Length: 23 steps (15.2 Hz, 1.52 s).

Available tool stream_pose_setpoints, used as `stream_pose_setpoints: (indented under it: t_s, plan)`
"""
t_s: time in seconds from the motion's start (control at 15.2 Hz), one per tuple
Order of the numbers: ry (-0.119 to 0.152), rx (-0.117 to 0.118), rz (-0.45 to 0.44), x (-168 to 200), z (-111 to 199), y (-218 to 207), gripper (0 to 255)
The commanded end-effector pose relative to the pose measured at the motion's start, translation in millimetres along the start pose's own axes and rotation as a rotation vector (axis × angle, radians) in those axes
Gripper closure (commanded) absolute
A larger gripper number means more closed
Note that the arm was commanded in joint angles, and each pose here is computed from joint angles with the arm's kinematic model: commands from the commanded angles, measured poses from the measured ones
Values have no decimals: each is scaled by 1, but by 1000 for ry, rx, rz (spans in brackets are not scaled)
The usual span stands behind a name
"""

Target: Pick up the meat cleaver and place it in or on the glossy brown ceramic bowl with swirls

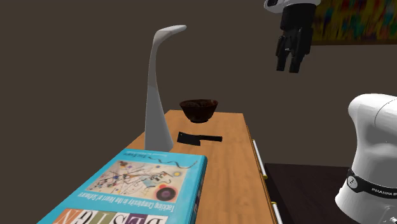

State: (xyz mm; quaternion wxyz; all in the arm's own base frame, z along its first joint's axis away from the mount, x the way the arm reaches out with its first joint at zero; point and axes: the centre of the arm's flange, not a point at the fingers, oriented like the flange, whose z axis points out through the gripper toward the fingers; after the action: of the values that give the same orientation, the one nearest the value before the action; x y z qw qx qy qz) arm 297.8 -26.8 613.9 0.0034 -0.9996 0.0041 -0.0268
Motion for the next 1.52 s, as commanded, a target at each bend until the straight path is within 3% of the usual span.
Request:
stream_pose_setpoints:
  t_s: [0.0,1.45]
  plan:
    - [0,0,0,0,0,0,0]
    - [-44,-34,73,225,191,5,0]
